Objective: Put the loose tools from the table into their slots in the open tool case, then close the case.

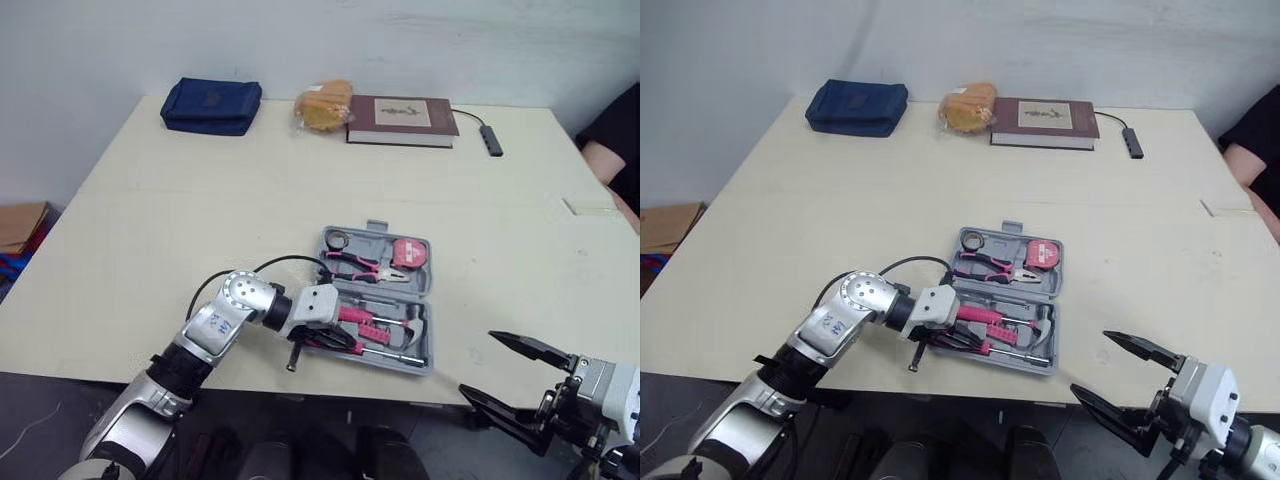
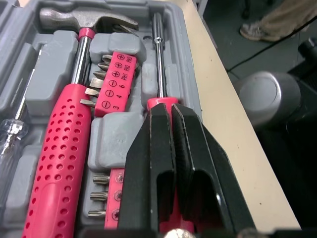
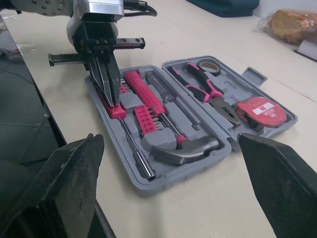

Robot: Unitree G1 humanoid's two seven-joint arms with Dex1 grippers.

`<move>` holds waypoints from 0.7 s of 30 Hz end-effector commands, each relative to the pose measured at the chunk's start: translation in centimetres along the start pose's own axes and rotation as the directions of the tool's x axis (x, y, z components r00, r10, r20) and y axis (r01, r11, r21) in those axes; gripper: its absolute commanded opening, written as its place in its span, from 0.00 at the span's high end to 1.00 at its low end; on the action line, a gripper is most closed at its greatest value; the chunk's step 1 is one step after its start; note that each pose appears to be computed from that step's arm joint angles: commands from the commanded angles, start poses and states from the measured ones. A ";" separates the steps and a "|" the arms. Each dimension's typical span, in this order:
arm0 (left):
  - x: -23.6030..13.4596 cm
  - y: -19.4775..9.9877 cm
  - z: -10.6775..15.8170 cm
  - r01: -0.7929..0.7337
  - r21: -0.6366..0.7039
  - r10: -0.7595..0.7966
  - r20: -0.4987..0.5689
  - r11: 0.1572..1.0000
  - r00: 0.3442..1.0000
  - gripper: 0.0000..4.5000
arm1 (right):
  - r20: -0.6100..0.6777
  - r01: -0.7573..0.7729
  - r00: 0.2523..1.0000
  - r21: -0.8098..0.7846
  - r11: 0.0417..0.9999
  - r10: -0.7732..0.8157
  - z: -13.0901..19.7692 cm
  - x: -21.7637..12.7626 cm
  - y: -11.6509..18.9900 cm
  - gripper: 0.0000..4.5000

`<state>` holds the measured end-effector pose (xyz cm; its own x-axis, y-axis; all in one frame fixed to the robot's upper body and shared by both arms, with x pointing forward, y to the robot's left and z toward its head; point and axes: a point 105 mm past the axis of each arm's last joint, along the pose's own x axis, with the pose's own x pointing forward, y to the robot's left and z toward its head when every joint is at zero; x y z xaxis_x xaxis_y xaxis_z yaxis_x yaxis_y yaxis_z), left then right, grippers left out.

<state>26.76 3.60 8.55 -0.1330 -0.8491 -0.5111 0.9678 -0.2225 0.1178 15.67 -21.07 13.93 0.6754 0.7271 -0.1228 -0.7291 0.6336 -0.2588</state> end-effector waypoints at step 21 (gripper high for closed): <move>-8.6 7.7 0.1 -0.430 -0.003 0.425 0.168 0.903 0.890 1.00 | -0.255 0.156 0.951 -0.081 0.984 -0.172 -4.8 3.1 -6.7 0.99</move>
<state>34.49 9.45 13.16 0.2121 -0.9403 -0.2663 0.9523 0.1376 0.2724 22.76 -24.27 10.53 0.7974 0.5168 -0.3116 -0.6005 0.7305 -0.3252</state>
